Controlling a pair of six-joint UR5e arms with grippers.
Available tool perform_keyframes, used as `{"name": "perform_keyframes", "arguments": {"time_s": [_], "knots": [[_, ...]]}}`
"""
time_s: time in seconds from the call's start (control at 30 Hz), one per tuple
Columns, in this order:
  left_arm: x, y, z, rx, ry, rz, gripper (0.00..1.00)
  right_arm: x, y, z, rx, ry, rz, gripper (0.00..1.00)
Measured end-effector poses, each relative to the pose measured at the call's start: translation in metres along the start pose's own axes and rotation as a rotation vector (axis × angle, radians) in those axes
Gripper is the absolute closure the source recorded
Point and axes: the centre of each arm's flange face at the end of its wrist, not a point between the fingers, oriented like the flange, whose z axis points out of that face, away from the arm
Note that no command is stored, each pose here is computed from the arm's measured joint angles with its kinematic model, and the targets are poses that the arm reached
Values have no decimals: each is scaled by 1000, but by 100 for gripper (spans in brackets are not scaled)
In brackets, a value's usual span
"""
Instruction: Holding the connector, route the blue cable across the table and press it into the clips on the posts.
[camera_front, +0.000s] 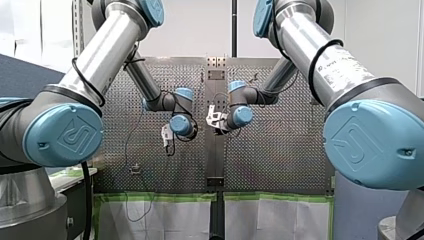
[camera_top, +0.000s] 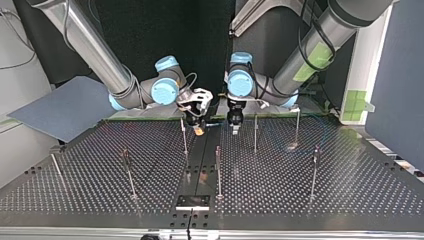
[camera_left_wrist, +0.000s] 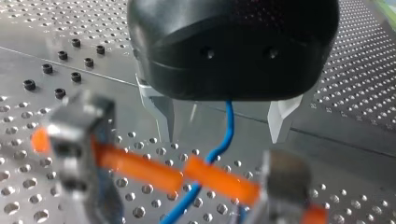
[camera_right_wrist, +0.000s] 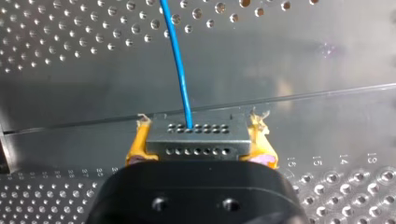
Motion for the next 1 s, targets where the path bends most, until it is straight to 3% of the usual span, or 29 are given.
{"name": "perform_keyframes", "arguments": {"time_s": [0.03, 0.07, 0.1, 0.13, 0.2, 0.27, 0.3, 0.37, 0.5, 0.53, 0.87, 1.0], "knots": [[0, -1, 0, 1, -1, 4, 23, 0, 0, 0, 0, 0, 0, 100], [0, -1, 0, 1, -1, 9, 31, 0, -1, 0, 1, 0, 0, 100], [0, -1, 0, 2, -2, 12, 31, 0, -1, 0, 1, -1, 0, 100], [0, -2, 0, 2, -4, 14, 41, 0, -1, 0, 2, -1, 0, 100], [0, -2, 0, 2, -6, 14, 46, 0, -1, 0, 2, -2, 0, 100], [-1, -2, 0, 2, -8, 9, 61, 0, -1, 0, 2, -1, 0, 100], [-1, -2, 0, 3, -9, 7, 61, 0, -1, 0, 1, -1, 0, 100], [-1, -2, 0, 0, -11, 3, 74, 0, 0, 0, 0, -1, 0, 100], [-1, -1, 0, -9, -11, 1, 77, 0, 2, 0, -2, 0, 1, 100], [-1, -1, 0, -11, -10, 1, 100, 0, 2, 0, -2, -1, 1, 100], [-8, -1, -8, -68, -10, 10, 100, 2, 2, -1, -3, -2, -1, 100], [-17, -4, -12, -72, -15, 10, 100, 11, -1, -5, -3, 0, -5, 100]]}}
